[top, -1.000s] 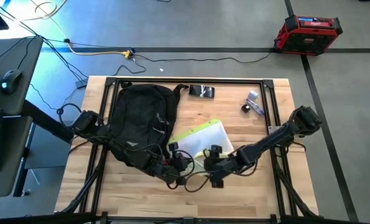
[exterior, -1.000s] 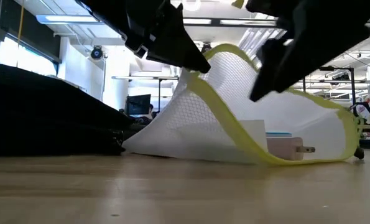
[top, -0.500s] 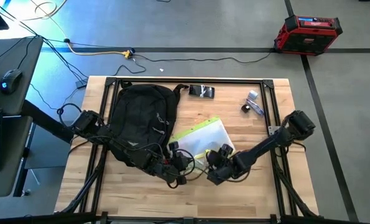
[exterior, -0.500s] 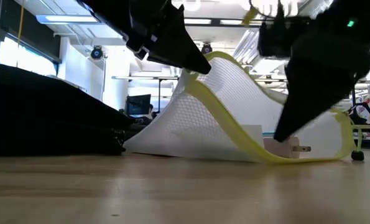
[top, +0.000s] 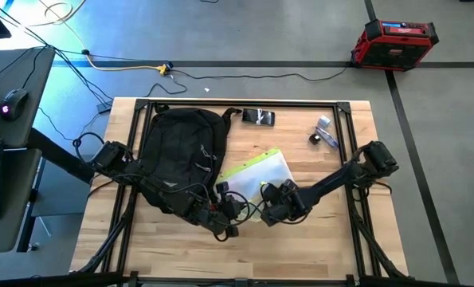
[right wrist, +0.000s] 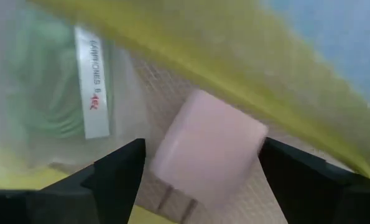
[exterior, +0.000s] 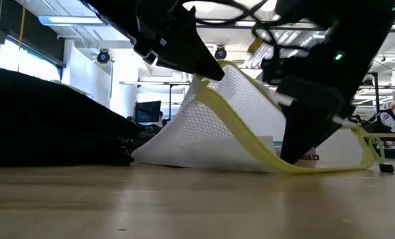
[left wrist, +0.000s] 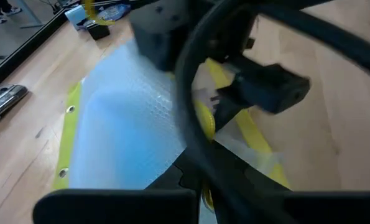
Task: Unpack backpack
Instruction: Put the pink charger adapter into the zipper pouch
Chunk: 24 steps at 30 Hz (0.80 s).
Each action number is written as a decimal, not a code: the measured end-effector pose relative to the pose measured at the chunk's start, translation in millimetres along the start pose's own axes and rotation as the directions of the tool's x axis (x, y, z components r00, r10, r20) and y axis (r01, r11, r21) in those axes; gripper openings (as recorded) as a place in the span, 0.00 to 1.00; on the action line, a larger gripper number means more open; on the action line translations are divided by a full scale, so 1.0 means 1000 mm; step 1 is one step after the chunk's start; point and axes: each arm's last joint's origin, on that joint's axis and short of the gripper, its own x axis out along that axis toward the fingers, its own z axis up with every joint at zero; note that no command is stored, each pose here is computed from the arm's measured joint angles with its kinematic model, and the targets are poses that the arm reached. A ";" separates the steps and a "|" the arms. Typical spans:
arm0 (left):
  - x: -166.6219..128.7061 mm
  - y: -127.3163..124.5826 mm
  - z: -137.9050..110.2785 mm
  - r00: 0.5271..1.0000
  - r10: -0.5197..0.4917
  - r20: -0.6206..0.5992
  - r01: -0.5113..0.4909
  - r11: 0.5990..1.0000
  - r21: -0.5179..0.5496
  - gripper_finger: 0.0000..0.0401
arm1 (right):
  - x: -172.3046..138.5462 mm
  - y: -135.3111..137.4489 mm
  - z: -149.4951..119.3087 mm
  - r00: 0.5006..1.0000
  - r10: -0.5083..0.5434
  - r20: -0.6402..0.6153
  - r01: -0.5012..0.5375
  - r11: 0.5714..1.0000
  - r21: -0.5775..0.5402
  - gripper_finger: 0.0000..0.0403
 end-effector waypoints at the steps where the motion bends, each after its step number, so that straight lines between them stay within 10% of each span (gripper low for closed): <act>1: 0.000 0.000 0.000 1.000 -0.001 0.000 0.001 1.000 0.000 0.00 | 0.004 0.001 0.001 1.000 0.007 -0.003 -0.007 1.000 0.010 0.73; 12: -0.001 -0.001 -0.001 1.000 -0.004 -0.010 0.004 1.000 -0.011 0.00 | 0.002 0.003 0.002 0.999 0.036 0.007 -0.036 0.999 0.005 0.43; 24: 0.000 0.000 0.000 1.000 0.007 -0.001 -0.007 1.000 -0.023 0.00 | -0.019 0.031 0.018 0.926 0.314 0.209 -0.289 0.947 -0.141 0.42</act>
